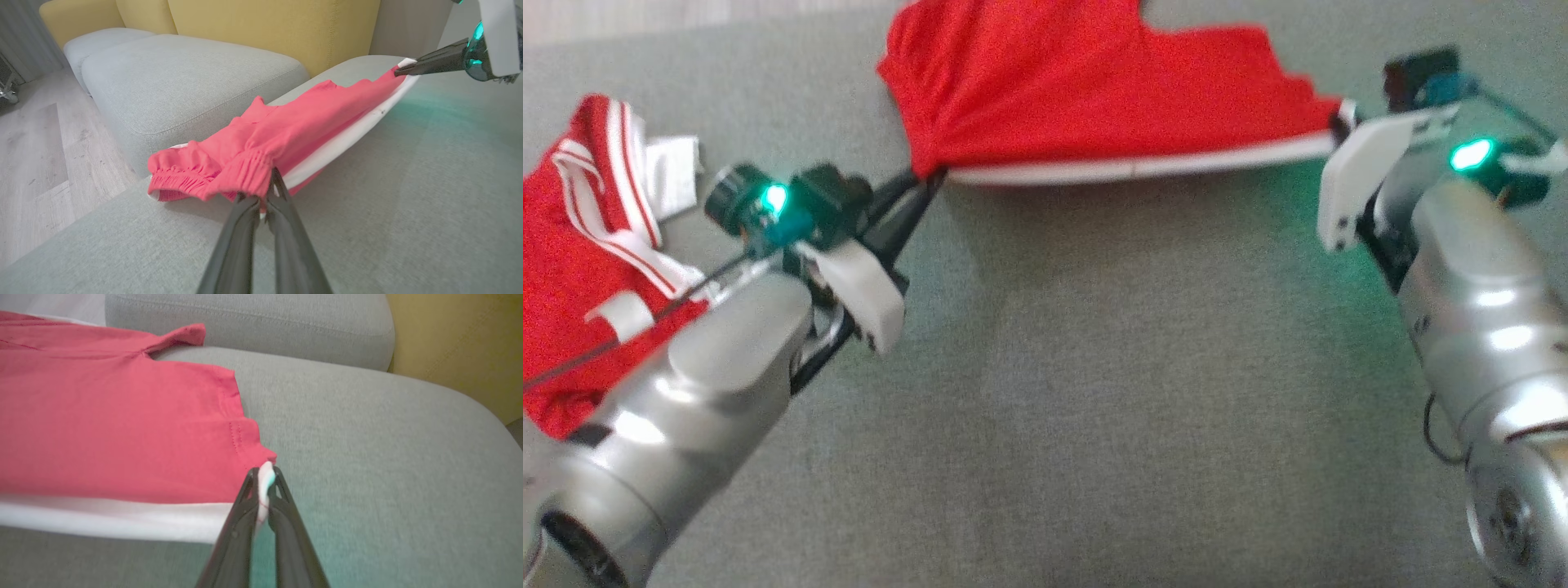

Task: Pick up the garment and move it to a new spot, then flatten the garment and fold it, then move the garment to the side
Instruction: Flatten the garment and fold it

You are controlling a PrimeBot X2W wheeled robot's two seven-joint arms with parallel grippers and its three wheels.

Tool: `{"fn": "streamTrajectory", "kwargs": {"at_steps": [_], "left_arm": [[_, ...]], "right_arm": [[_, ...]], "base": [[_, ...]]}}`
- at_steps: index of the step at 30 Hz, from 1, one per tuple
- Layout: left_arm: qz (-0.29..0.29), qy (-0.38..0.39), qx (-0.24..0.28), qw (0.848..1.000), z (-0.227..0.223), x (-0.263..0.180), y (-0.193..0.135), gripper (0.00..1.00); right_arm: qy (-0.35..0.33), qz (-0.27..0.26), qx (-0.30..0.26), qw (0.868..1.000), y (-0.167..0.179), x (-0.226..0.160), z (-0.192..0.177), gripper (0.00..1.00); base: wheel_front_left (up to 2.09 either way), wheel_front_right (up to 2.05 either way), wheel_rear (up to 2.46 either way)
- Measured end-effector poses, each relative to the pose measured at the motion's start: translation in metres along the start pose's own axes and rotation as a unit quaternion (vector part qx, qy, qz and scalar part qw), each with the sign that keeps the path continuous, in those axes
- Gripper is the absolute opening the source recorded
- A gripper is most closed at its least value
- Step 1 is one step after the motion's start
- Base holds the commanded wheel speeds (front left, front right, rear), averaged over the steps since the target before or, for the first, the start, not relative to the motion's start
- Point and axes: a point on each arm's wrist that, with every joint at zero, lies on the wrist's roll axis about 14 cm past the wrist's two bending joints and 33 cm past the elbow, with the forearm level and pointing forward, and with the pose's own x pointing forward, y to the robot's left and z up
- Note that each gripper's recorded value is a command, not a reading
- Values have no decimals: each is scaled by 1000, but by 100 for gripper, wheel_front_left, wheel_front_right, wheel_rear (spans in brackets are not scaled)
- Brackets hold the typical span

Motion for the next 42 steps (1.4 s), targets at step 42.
{"fn": "streamTrajectory", "kwargs": {"at_steps": [42], "left_arm": [[-25, -65, -50, 996, 22, -76, -116, 0]], "right_arm": [[-55, 29, 101, 993, -39, -114, -7, 0]], "base": [[0, 0, 0]]}}
